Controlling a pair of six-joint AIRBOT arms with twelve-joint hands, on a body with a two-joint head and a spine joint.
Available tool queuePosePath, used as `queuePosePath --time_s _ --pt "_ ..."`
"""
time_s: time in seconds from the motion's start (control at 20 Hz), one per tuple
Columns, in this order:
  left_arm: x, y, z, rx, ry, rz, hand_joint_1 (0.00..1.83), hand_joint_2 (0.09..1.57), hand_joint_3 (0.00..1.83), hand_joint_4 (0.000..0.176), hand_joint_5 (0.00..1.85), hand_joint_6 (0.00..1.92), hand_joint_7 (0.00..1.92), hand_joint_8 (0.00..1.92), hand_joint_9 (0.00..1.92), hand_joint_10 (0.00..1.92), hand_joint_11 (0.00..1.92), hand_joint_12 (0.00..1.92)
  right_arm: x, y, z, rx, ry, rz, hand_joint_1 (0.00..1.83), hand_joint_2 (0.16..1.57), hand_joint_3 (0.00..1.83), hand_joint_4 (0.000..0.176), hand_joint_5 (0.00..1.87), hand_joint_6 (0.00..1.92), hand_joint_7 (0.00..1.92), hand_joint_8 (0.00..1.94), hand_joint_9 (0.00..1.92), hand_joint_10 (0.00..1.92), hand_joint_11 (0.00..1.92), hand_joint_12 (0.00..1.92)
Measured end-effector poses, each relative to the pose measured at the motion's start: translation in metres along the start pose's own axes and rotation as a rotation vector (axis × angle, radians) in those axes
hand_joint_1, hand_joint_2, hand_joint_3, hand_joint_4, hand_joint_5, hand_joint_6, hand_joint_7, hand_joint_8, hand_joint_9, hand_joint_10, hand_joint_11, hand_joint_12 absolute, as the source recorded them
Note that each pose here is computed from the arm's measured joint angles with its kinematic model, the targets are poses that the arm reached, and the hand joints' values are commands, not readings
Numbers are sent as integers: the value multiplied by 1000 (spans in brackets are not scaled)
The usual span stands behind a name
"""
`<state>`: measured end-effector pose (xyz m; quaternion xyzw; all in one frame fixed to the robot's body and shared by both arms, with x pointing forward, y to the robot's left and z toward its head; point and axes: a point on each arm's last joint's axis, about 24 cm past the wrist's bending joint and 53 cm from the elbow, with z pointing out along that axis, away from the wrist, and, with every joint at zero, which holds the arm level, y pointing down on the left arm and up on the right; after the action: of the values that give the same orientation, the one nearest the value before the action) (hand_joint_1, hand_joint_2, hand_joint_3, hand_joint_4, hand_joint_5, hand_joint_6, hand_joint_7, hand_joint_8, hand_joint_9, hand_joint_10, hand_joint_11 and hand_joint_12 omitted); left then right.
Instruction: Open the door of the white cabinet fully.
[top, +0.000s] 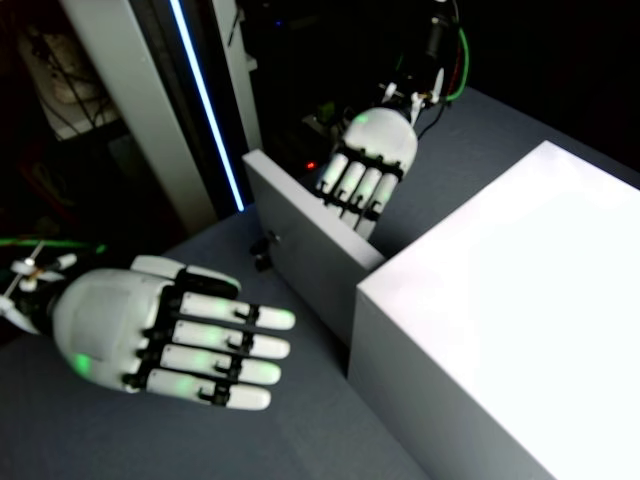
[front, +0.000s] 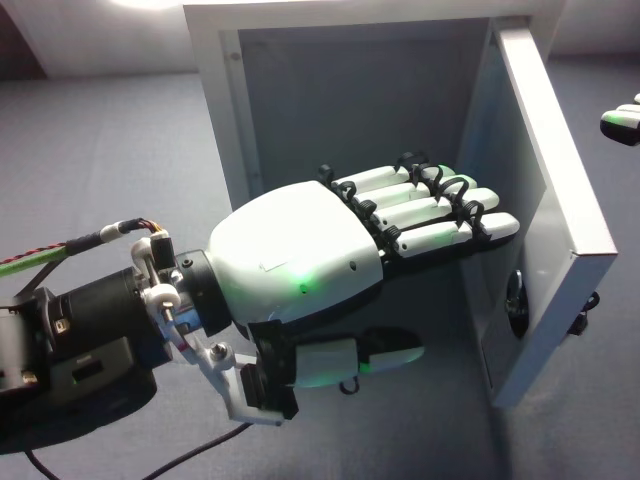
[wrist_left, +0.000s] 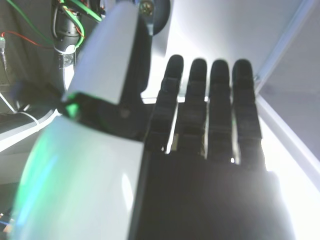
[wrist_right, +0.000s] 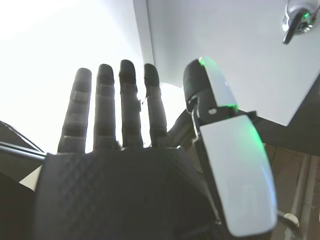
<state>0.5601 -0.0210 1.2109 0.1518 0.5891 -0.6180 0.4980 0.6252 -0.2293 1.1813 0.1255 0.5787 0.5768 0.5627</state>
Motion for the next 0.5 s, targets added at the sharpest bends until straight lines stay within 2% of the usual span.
queuePosePath --time_s 0.05,0.1,0.2,0.3,0.35,0.5 --pt "0 0 0 1 0 0 701 1357 0 0 194 2 191 3 179 0 132 110 0 0 0 0 0 0 724 1329 0 8 352 1 316 0 245 4 83 248" --pt "-1 -1 1 3 -2 1 743 1342 0 0 184 2 193 2 181 1 137 105 0 0 0 0 1 0 722 1329 0 2 351 0 318 1 249 6 85 248" --pt "-1 -1 4 5 -4 2 703 1359 0 0 179 1 175 0 146 1 117 86 0 0 0 -1 1 0 731 1326 0 7 356 2 321 2 241 1 68 241" --pt "0 -5 11 29 3 17 660 1374 3 0 196 5 170 0 144 0 128 84 0 0 0 -1 -1 0 738 1324 0 0 357 2 323 2 246 3 74 243" --pt "1 -5 17 29 1 11 700 1363 0 0 195 3 182 4 154 3 133 82 -1 -1 0 2 0 -3 749 1319 0 0 358 2 326 2 249 3 81 245" --pt "2 -11 18 47 0 13 665 1376 4 0 146 0 155 1 139 0 137 73 0 -1 0 0 2 1 749 1316 0 0 362 3 328 2 250 3 81 242"
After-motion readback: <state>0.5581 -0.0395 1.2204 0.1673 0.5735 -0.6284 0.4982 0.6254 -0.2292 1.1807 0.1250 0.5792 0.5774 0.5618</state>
